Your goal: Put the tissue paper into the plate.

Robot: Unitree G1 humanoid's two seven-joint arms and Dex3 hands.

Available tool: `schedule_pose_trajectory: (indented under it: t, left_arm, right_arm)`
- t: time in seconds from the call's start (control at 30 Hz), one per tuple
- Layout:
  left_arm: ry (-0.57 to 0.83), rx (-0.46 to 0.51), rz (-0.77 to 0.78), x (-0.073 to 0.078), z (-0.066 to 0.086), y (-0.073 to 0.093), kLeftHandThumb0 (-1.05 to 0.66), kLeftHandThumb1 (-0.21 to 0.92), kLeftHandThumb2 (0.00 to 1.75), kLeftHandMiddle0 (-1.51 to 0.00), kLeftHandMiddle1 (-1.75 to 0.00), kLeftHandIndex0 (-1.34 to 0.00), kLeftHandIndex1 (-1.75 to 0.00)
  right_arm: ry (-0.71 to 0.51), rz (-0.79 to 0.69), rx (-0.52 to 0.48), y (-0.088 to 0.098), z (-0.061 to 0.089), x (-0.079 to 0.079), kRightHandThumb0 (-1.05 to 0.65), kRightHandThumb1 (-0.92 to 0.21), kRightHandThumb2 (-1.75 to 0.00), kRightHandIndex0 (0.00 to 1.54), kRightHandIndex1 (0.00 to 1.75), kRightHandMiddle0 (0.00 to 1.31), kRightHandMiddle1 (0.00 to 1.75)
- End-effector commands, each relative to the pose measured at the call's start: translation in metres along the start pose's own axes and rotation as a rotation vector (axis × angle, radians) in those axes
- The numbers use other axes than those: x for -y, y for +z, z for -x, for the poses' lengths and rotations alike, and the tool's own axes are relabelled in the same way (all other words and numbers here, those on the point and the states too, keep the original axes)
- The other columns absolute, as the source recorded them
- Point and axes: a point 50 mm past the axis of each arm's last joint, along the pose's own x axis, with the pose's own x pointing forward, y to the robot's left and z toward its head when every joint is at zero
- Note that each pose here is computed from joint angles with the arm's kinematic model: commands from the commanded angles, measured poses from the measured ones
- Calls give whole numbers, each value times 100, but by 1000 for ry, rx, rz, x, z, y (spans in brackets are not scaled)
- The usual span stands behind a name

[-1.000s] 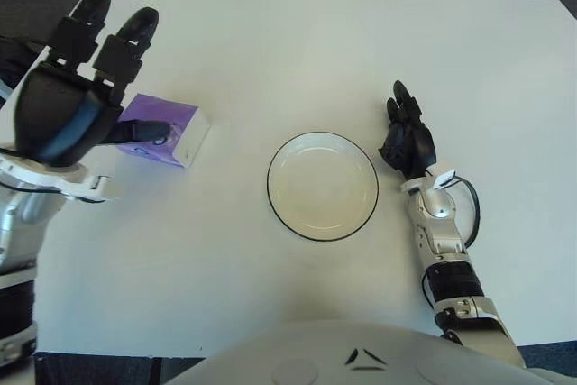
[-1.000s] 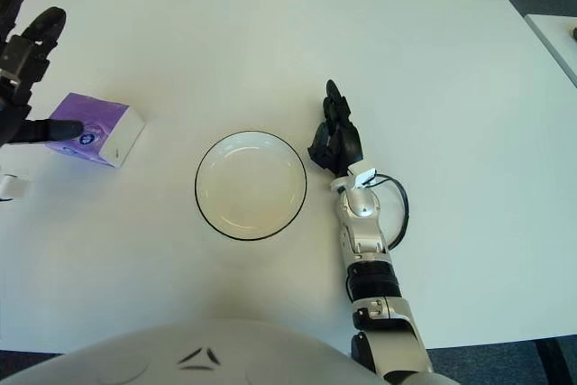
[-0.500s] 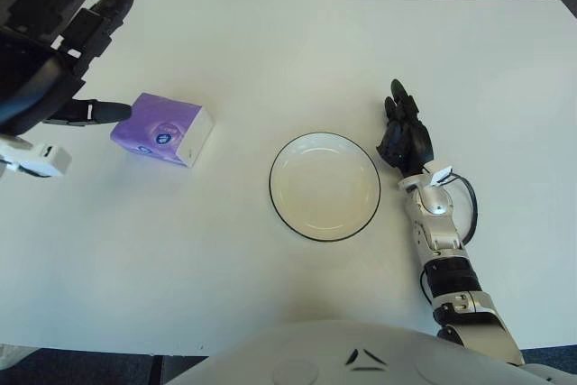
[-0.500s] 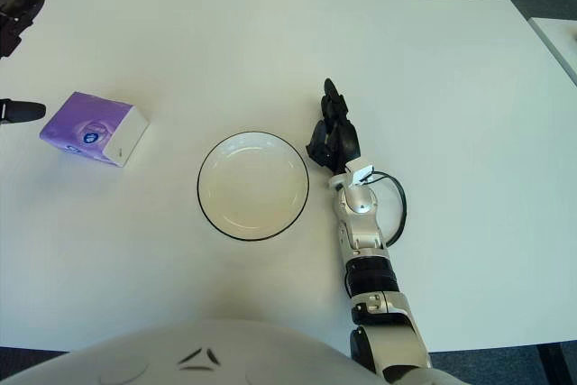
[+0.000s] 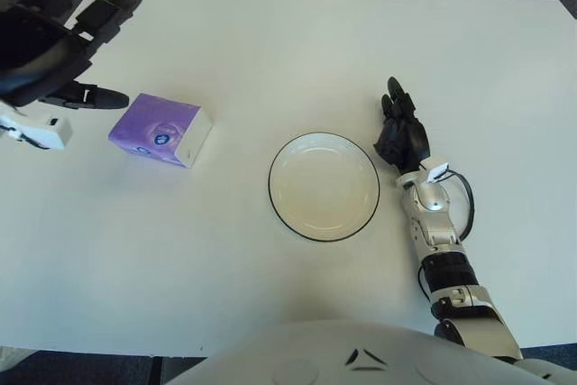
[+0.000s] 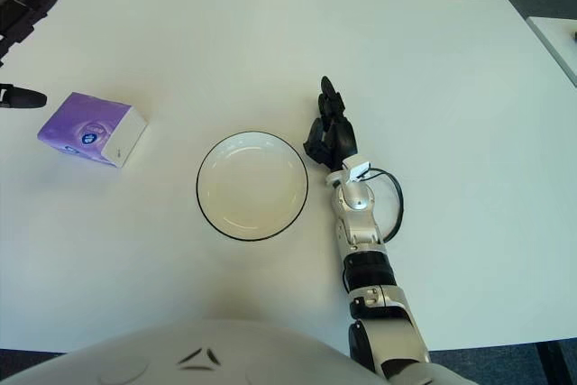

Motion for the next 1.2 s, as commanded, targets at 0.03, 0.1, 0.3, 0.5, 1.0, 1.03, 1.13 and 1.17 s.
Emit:
schedule_pose_trajectory:
  t: [0.03, 0.1, 0.3, 0.5, 1.0, 1.03, 1.13, 1.17]
  left_arm:
    - [-94, 53, -28, 1, -8, 3, -105, 92, 28, 0, 0, 0, 0]
    - [-137, 91, -33, 2, -16, 8, -105, 92, 24, 0, 0, 0, 0]
    - [-231, 162, -42, 2, -26, 13, -105, 92, 15, 0, 0, 0, 0]
    - [-322, 216, -60, 3, -39, 15, -105, 88, 10, 0, 0, 0, 0]
    - [-445, 296, -76, 7, -53, 14, -103, 86, 6, 0, 0, 0, 0]
    - [-453, 299, -78, 8, -53, 14, -103, 86, 6, 0, 0, 0, 0]
    - [-482, 310, -85, 10, -55, 15, -103, 87, 6, 0, 0, 0, 0]
    - [-489, 313, -87, 10, -55, 15, -103, 87, 6, 0, 0, 0, 0]
  right_arm:
    - [9, -16, -398, -70, 50, -5, -88, -92, -101, 0, 0, 0, 0]
    - [8, -15, -400, -70, 50, -5, -88, -92, -101, 0, 0, 0, 0]
    - [7, -15, -402, -71, 49, -5, -87, -92, -101, 0, 0, 0, 0]
    - [1, -13, -399, -70, 50, -4, -87, -92, -102, 0, 0, 0, 0]
    - [-8, -11, -402, -71, 51, -2, -86, -92, -104, 0, 0, 1, 0]
    - [-7, -11, -403, -71, 51, -2, -86, -92, -104, 0, 0, 1, 0]
    - [-7, -11, -403, -71, 52, -1, -85, -92, -105, 0, 0, 1, 0]
    - [-7, -11, -403, -71, 52, -1, -85, -92, -105, 0, 0, 1, 0]
